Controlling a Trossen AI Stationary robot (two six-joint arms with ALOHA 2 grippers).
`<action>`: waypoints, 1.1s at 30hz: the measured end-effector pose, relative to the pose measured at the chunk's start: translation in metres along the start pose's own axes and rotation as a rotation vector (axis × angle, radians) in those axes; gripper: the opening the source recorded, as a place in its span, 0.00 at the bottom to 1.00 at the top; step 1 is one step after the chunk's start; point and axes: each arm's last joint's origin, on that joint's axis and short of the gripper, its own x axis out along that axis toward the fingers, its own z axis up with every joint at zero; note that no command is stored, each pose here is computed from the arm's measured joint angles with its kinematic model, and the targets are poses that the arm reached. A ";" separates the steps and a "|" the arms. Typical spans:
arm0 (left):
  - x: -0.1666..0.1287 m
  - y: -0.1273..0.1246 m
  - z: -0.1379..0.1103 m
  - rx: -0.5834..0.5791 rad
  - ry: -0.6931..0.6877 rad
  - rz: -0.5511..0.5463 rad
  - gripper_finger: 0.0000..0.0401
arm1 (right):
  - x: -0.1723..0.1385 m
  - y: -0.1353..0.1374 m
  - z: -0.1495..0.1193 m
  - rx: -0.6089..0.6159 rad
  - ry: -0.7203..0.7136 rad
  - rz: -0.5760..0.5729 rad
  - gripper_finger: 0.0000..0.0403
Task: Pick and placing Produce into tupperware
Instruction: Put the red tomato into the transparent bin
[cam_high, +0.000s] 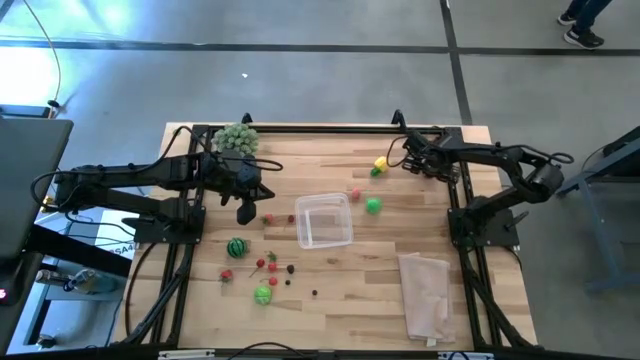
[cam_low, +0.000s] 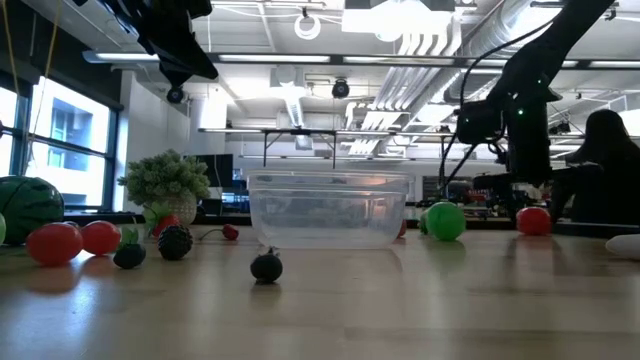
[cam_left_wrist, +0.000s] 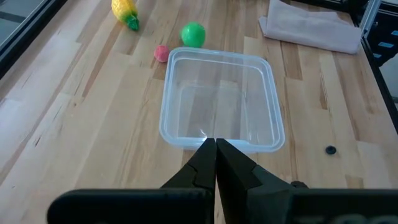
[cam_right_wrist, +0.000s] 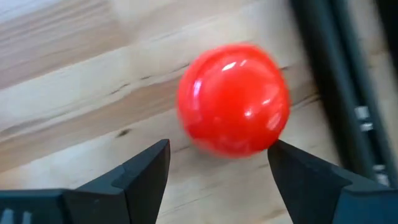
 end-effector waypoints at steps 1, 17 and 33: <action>0.000 0.000 0.000 0.000 0.000 0.000 0.00 | -0.001 0.002 -0.001 -0.020 -0.004 0.013 0.65; 0.000 0.000 0.000 0.000 0.000 0.000 0.00 | -0.004 0.006 -0.012 -0.012 -0.052 -0.004 0.65; 0.000 0.000 0.000 -0.001 0.000 0.000 0.00 | -0.004 0.005 -0.003 0.082 -0.154 -0.020 0.65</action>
